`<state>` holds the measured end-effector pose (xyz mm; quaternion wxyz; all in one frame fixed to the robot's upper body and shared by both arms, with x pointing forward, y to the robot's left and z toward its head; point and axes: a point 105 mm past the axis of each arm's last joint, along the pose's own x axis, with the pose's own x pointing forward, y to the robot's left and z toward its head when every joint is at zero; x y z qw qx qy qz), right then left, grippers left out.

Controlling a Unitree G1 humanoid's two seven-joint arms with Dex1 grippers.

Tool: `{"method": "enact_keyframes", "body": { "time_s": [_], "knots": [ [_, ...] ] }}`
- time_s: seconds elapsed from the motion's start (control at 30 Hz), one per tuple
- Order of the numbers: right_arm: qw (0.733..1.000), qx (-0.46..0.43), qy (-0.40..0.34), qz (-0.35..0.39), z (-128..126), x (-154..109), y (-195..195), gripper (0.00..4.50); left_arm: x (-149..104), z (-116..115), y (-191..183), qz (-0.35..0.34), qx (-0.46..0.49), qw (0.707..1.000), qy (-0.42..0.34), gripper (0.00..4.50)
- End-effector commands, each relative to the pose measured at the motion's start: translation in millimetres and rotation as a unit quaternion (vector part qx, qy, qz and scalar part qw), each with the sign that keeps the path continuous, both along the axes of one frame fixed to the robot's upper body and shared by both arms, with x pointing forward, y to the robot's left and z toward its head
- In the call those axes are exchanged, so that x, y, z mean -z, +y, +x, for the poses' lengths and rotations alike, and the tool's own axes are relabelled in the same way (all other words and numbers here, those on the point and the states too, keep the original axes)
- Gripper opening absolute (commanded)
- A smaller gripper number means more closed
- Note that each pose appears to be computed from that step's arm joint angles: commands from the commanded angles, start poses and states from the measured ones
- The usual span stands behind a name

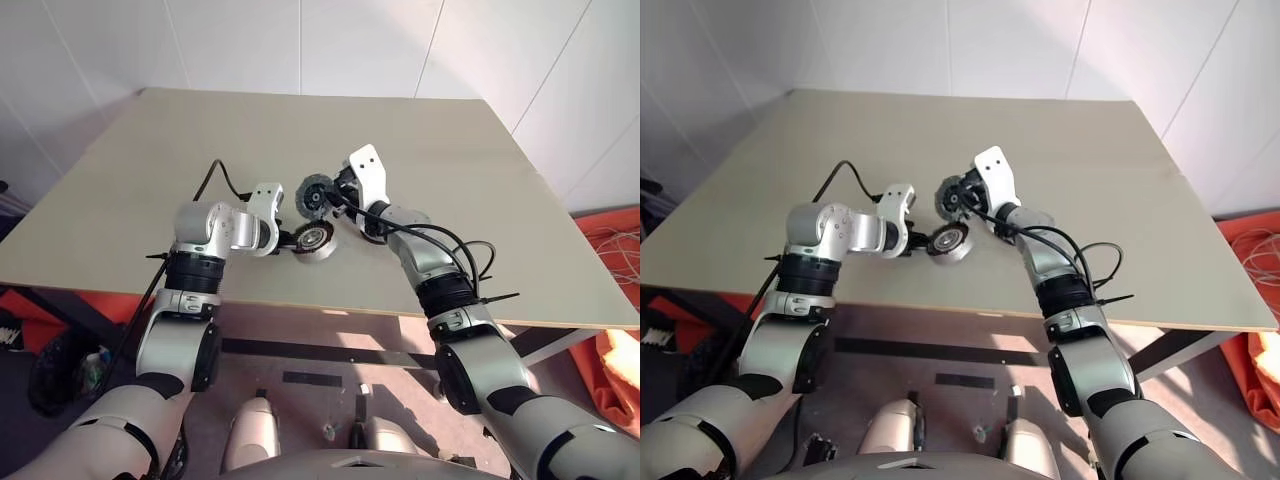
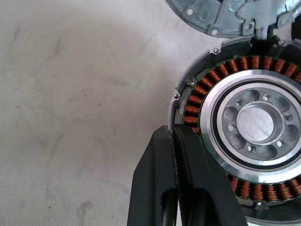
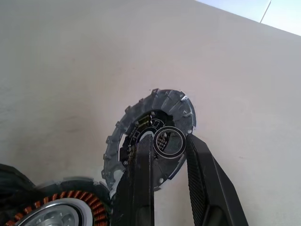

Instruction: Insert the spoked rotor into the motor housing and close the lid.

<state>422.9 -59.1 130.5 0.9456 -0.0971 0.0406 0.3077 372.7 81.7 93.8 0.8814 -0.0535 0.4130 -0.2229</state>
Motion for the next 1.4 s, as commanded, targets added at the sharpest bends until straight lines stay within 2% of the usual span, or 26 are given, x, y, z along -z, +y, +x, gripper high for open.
{"method": "enact_keyframes", "body": {
  "time_s": [0.03,0.13,0.23,0.4,0.63,0.83,1.0,1.1,1.2,1.37,1.4],
  "knots": [
    [0.999,0.001,-0.037,0.015,2.9,-23.0,0.0,0.65,-19.6,-5.7,-16.9,-0.02,0.059,0.997,-0.038,0.02],
    [0.999,0.0,-0.037,0.014,2.6,-23.2,-0.1,0.65,-14.6,-1.1,-7.8,0.002,0.042,0.998,-0.046,0.02],
    [0.999,0.0,-0.037,0.014,2.3,-23.1,-0.2,0.65,-13.2,2.2,-3.8,0.018,0.037,0.998,-0.057,0.66],
    [0.999,-0.001,-0.037,0.014,2.2,-23.0,-0.3,0.65,-14.0,4.8,-2.0,0.027,0.04,0.997,-0.065,2.22],
    [0.994,-0.027,-0.083,0.058,-1.6,-54.9,3.9,0.65,-18.4,5.7,-4.8,0.028,0.066,0.994,-0.085,2.22],
    [0.988,-0.06,-0.12,0.082,-14.0,-86.1,6.2,0.65,-30.2,3.2,-12.1,0.031,0.121,0.982,-0.144,2.22],
    [0.987,-0.069,-0.123,0.076,-22.7,-88.8,1.4,0.65,-45.2,-5.2,-6.5,-0.013,0.152,0.971,-0.185,2.22],
    [0.99,-0.064,-0.107,0.062,-26.2,-74.2,-10.3,0.65,-49.0,-8.0,6.9,-0.023,0.149,0.967,-0.205,2.22],
    [0.995,-0.048,-0.083,0.041,-29.7,-52.0,-25.2,0.65,-50.7,-10.3,19.8,-0.021,0.139,0.962,-0.233,2.82],
    [0.996,-0.057,-0.054,0.028,-46.6,-26.6,-39.1,0.65,-48.7,-20.5,27.7,-0.037,0.131,0.956,-0.258,4.46],
    [0.996,-0.063,-0.049,0.028,-50.6,-23.7,-40.4,0.65,-48.8,-22.6,27.2,-0.043,0.129,0.955,-0.263,4.49]
  ]
}}
